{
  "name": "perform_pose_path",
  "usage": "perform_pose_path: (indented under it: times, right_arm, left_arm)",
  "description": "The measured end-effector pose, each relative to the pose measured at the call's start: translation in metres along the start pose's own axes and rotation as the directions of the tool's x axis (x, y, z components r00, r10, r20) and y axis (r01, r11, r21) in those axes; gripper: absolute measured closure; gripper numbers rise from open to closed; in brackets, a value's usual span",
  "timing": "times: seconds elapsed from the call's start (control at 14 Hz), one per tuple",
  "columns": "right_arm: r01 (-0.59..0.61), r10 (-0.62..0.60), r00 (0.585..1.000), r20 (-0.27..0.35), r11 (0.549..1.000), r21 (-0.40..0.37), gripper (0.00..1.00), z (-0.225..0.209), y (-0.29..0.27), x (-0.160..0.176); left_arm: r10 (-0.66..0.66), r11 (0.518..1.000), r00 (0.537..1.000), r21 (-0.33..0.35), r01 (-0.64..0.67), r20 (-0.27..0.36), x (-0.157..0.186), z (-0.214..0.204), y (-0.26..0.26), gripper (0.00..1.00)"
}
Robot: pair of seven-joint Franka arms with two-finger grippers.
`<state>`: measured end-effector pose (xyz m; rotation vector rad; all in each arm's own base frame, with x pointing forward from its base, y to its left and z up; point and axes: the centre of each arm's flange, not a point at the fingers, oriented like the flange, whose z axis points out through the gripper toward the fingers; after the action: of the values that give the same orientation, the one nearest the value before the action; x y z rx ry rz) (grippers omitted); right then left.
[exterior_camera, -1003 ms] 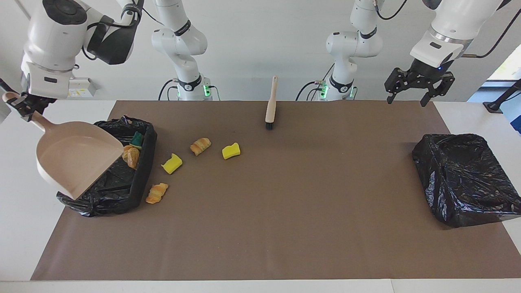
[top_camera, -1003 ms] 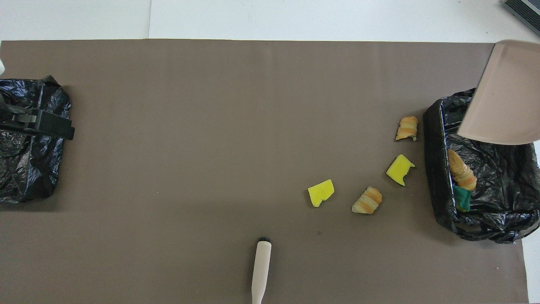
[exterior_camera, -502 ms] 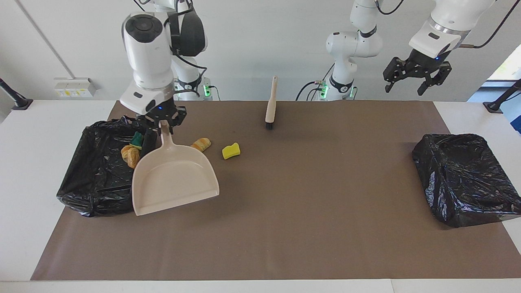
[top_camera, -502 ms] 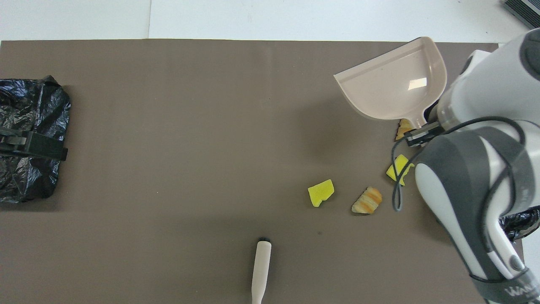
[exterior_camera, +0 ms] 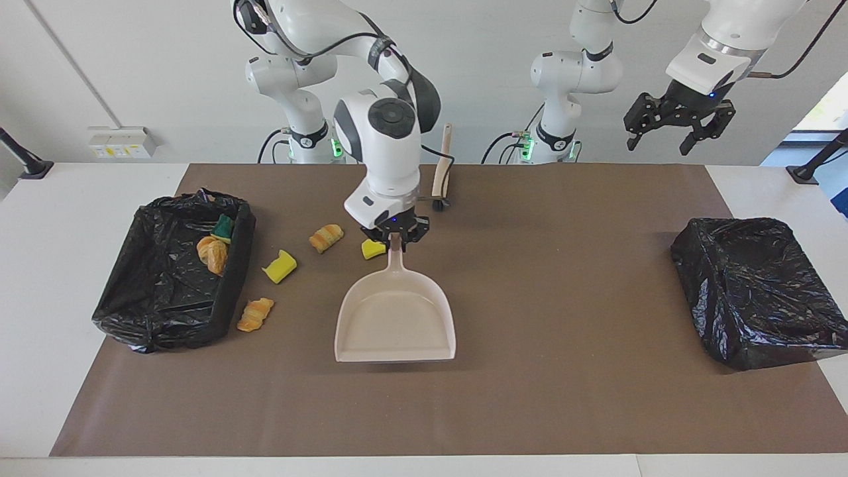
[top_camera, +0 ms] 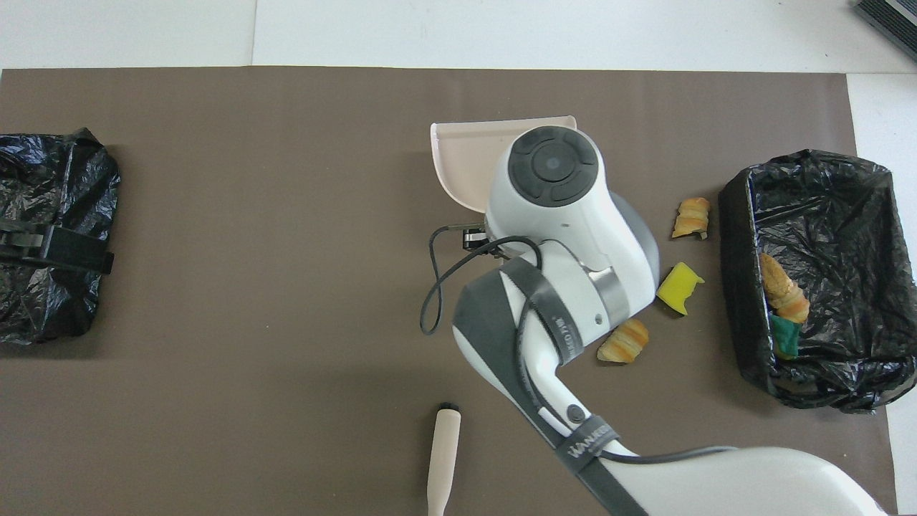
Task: Sweep and dump trash in bin
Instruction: 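Bring the dustpan back and set it down near the center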
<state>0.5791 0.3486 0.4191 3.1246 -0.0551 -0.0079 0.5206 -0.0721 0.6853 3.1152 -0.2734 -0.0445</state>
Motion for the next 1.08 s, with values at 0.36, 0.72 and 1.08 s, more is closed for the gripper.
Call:
perform_pose_path:
  times: [0.36, 0.72, 1.08]
  right_arm:
    - [0.059, -0.059, 0.998, 0.009, 0.998, 0.012, 0.68, 0.073, -0.097, -0.034]
    - [0.039, -0.04, 0.999, 0.033, 0.998, 0.048, 0.68, 0.069, -0.101, -0.035]
    - [0.015, -0.018, 0.998, 0.057, 0.998, 0.06, 0.62, 0.069, -0.096, -0.032]
  left_arm:
    - [-0.001, 1.0, 1.0, 0.0, 0.001, 0.0, 0.0, 0.0, 0.0, 0.0]
    - [-0.001, 1.0, 1.0, 0.0, 0.001, 0.001, 0.0, 0.0, -0.001, 0.0]
    - [-0.021, 1.0, 1.0, 0.0, 0.021, 0.001, -0.001, 0.0, -0.011, 0.0]
